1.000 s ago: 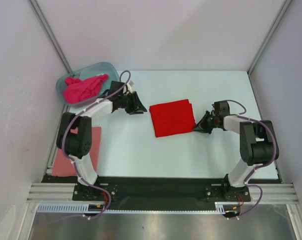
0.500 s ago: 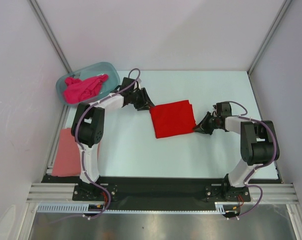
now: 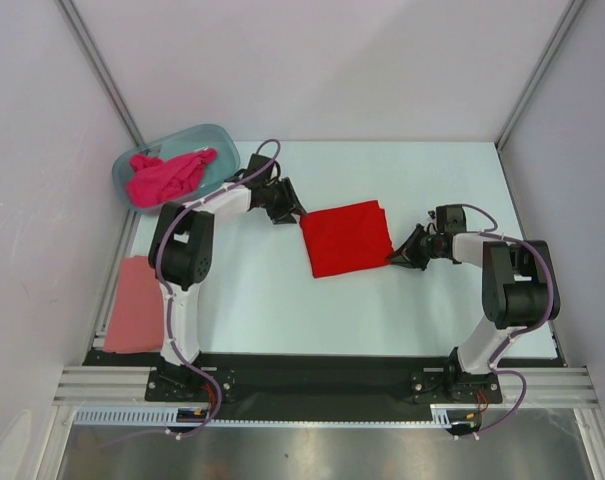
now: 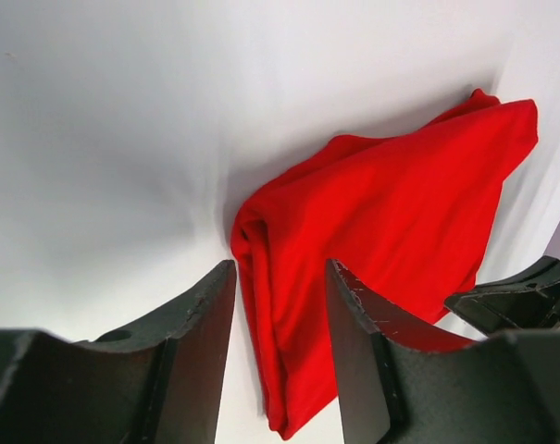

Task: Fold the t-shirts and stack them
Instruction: Neatly place the folded tshirt to the corner

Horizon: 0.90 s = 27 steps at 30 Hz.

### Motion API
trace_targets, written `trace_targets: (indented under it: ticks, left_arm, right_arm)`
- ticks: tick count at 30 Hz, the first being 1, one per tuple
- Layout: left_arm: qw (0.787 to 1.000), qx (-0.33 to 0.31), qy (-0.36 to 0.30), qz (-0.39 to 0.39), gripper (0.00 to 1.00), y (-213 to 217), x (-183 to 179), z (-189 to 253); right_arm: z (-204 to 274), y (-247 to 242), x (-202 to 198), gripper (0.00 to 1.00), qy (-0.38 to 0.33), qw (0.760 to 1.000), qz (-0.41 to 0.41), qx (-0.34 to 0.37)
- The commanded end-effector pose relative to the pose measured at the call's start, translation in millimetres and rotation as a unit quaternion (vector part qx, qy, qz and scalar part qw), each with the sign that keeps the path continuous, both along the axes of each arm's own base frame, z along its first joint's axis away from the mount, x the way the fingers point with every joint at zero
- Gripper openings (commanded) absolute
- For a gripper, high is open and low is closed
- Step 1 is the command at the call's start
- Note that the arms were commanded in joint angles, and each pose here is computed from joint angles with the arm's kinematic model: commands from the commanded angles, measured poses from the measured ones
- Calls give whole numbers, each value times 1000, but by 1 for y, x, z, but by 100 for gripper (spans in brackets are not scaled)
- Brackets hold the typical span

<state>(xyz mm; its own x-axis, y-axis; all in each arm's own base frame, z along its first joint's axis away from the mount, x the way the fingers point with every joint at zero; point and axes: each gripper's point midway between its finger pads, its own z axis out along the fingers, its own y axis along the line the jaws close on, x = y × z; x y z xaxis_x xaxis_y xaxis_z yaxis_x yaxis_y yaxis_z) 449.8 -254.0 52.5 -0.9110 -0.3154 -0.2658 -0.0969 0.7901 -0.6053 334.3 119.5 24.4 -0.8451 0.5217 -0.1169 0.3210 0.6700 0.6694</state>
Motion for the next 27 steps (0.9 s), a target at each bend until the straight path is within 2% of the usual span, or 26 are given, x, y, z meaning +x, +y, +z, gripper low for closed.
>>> trace_targets:
  ticks: [1, 14, 17, 18, 19, 20, 21, 27]
  left_arm:
    - [1000, -16, 1, 8, 49, -8, 8, 2]
    - [1000, -14, 2, 12, 41, -12, 20, -7]
    - [1000, -10, -2, 10, 34, -12, 24, -9]
    - [1000, -9, -4, 9, 24, -12, 26, -9]
    - [1000, -9, -2, 8, 19, -13, 26, -11]
    - [1000, -10, -2, 8, 7, -14, 27, -11]
    - [1000, -11, -3, 8, 1, -14, 28, -11]
    - [1000, 10, -12, 19, 0, -1, 37, -13]
  right_arm:
    - [-7, -3, -5, 0, 11, 1000, 5, -4]
    - [-11, -3, -8, 0, 19, 1000, 5, -2]
    - [-11, -3, -8, 0, 20, 1000, 5, -3]
    - [-12, -4, -8, 0, 22, 1000, 5, -4]
    - [-12, -4, -9, 0, 24, 1000, 5, -5]
    - [-14, -4, -10, 0, 26, 1000, 4, -7]
    - [-15, -6, -10, 0, 28, 1000, 3, -9]
    - [-23, -19, -16, 0, 48, 997, -15, -54]
